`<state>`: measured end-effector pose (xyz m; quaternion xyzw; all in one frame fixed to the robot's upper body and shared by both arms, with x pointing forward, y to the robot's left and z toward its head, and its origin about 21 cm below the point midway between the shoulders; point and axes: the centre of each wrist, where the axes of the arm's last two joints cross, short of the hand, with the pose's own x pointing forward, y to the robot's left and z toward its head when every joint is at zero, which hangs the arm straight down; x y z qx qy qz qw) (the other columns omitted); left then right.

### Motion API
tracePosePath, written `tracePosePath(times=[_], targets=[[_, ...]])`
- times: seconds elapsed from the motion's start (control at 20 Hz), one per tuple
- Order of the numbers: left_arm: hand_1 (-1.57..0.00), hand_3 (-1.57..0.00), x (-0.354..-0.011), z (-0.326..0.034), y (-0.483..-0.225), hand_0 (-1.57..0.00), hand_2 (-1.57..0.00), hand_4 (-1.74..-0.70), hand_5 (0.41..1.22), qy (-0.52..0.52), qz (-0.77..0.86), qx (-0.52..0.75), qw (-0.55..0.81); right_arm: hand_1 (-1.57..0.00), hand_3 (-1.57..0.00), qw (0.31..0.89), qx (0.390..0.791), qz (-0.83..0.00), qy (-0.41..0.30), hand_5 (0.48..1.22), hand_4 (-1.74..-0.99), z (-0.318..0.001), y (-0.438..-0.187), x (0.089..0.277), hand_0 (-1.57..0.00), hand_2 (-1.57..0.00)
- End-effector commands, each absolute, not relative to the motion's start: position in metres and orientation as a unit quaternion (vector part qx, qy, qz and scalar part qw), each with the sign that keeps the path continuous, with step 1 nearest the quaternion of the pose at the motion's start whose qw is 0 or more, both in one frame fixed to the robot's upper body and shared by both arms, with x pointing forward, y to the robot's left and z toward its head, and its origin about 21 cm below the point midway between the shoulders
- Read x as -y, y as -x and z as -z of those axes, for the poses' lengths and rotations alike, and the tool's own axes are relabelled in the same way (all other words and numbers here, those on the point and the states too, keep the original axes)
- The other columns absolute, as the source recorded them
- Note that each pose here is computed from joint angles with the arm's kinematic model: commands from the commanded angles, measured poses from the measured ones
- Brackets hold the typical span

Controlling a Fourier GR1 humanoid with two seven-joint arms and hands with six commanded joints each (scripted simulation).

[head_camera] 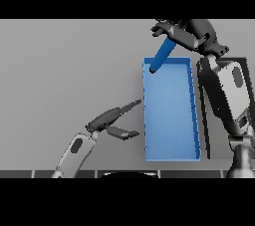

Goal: Pick up the blue pipe and place it into the blue bin.

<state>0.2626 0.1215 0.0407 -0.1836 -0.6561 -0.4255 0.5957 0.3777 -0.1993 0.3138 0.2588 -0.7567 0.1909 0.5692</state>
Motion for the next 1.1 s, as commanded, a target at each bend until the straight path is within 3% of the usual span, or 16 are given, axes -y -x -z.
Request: tracePosePath(times=[0.0,0.05,0.25,0.55,0.75,0.8,0.85,0.95,1.05], targets=[[0.00,0.00,-0.120,-0.038,-0.262,0.00,0.00,-0.91,0.489,0.186,0.425,0.654,0.597,-1.57,-1.57,0.585,0.750,-0.183,-0.249,1.124,-1.739,-0.305,-0.382,0.207,-1.57,-1.57],[0.00,0.00,-0.119,-0.037,-0.262,0.00,0.00,-0.90,0.489,0.186,0.425,0.654,0.598,-1.57,-1.57,0.607,0.741,-0.166,-0.233,1.120,-1.739,-0.293,-0.388,0.219,-1.57,-1.57],[0.00,0.00,-0.120,-0.042,-0.264,0.00,0.00,-0.89,0.478,0.184,0.426,0.651,0.601,-1.57,-1.57,0.682,0.692,-0.136,-0.191,1.121,-1.740,-0.239,-0.389,0.231,-1.57,-1.57],[0.00,0.00,-0.120,-0.043,-0.264,0.00,0.00,-0.88,0.463,0.184,0.423,0.660,0.593,-1.57,-1.57,0.798,0.575,-0.109,-0.148,1.122,-1.741,-0.169,-0.373,0.246,-1.57,-1.57],[0.00,0.00,-0.117,-0.041,-0.261,0.00,0.00,-0.88,0.460,0.189,0.421,0.653,0.601,-1.57,-1.57,0.845,0.508,-0.117,-0.123,1.114,-1.591,-0.131,-0.362,0.252,-1.57,-1.57],[0.00,0.00,-0.120,-0.042,-0.261,0.00,0.00,-0.89,0.457,0.188,0.422,0.656,0.596,-1.57,-1.33,0.856,0.489,-0.120,-0.117,1.110,-1.599,-0.124,-0.358,0.250,-1.57,-1.57],[0.00,0.00,-0.121,-0.040,-0.261,0.00,0.00,-0.89,0.455,0.188,0.422,0.653,0.601,-1.46,-1.12,0.870,0.468,-0.115,-0.107,1.133,-1.547,-0.118,-0.359,0.251,-1.56,-1.39],[0.00,0.00,-0.119,-0.038,-0.258,0.00,0.00,-0.89,0.454,0.188,0.421,0.650,0.603,-0.93,-0.72,0.891,0.430,-0.108,-0.099,1.164,-1.455,-0.110,-0.363,0.252,-1.04,-0.89],[0.00,0.00,-0.118,-0.038,-0.259,0.00,0.00,-0.89,0.454,0.187,0.421,0.651,0.603,-0.60,-0.46,0.900,0.413,-0.106,-0.093,1.157,-1.338,-0.104,-0.364,0.253,-0.67,-0.57]])
